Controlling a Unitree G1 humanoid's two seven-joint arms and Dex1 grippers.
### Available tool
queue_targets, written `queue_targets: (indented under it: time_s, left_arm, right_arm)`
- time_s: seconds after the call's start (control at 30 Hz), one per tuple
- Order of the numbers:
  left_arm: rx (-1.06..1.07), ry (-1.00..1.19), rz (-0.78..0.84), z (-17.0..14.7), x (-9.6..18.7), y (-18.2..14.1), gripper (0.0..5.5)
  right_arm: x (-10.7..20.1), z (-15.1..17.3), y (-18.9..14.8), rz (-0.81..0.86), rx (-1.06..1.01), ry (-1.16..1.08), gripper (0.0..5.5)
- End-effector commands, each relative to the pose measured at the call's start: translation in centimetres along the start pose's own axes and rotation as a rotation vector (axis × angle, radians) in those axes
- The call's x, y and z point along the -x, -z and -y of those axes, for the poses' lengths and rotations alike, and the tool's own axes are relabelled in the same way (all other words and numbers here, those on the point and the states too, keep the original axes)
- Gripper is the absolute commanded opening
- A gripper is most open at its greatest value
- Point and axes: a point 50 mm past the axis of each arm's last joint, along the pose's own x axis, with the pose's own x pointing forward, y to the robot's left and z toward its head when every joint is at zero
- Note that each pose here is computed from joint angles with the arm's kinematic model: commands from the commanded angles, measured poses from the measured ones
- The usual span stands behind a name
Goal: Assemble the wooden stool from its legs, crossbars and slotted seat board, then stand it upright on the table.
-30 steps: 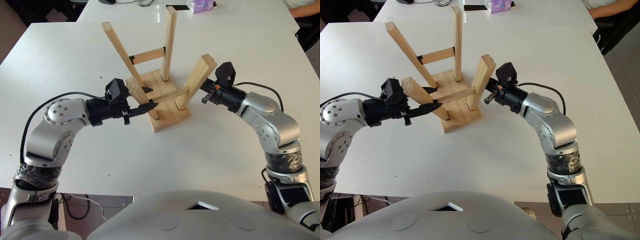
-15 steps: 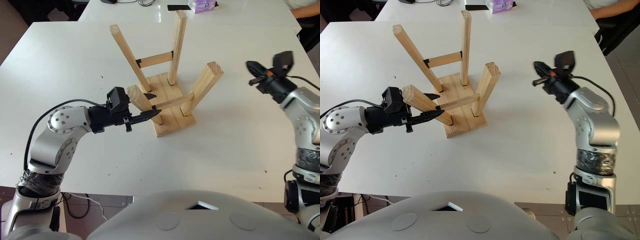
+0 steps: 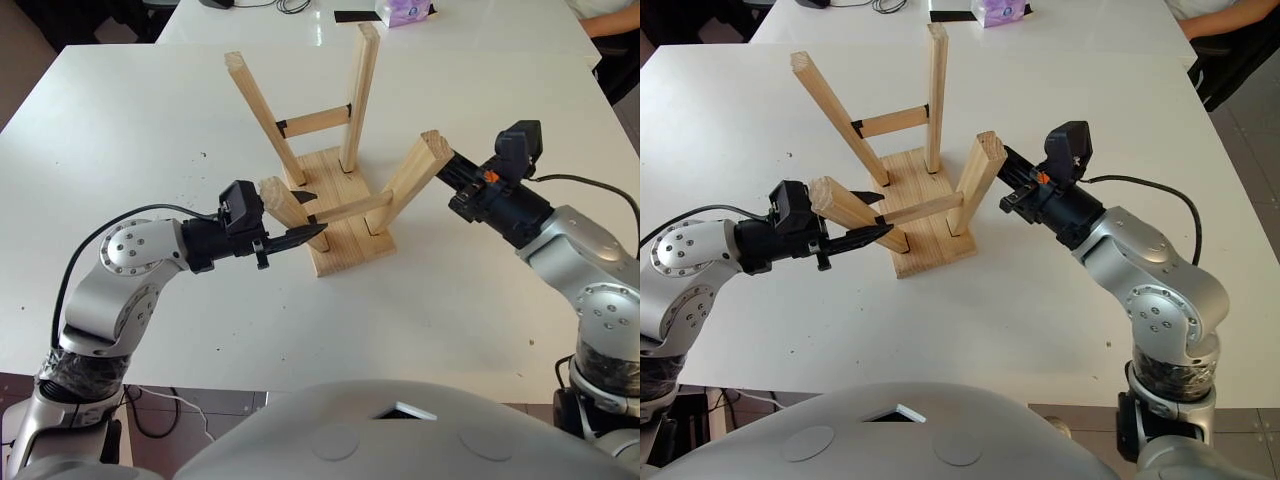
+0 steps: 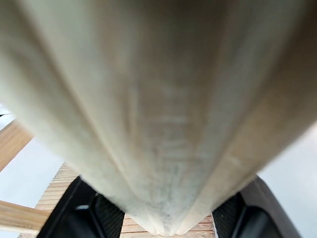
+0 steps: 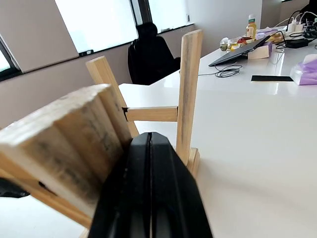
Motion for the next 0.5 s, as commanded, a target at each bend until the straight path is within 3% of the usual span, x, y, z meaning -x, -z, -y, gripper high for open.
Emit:
queue_targets:
  time_s: [0.03,0.13,0.33,0.5]
  left_arm:
    - [0.099,-0.015,0.007,-0.1,-0.6,1.4,2.04]
    - [0.104,-0.062,0.107,-1.4,0.0,-0.3,2.04]
    - [0.094,-0.109,0.14,-2.5,0.9,-1.6,2.95]
    - [0.097,-0.141,0.2,-1.3,2.0,-3.0,2.95]
  right_arm:
    - [-0.5,2.7,-2.0,0.083,0.007,0.012,0.0]
    - [0.2,5.5,-3.3,0.177,-0.024,0.107,0.0]
    - [0.2,5.8,-5.2,0.317,-0.065,0.073,0.0]
    - [-0.4,5.7,-5.3,0.314,-0.066,0.06,0.0]
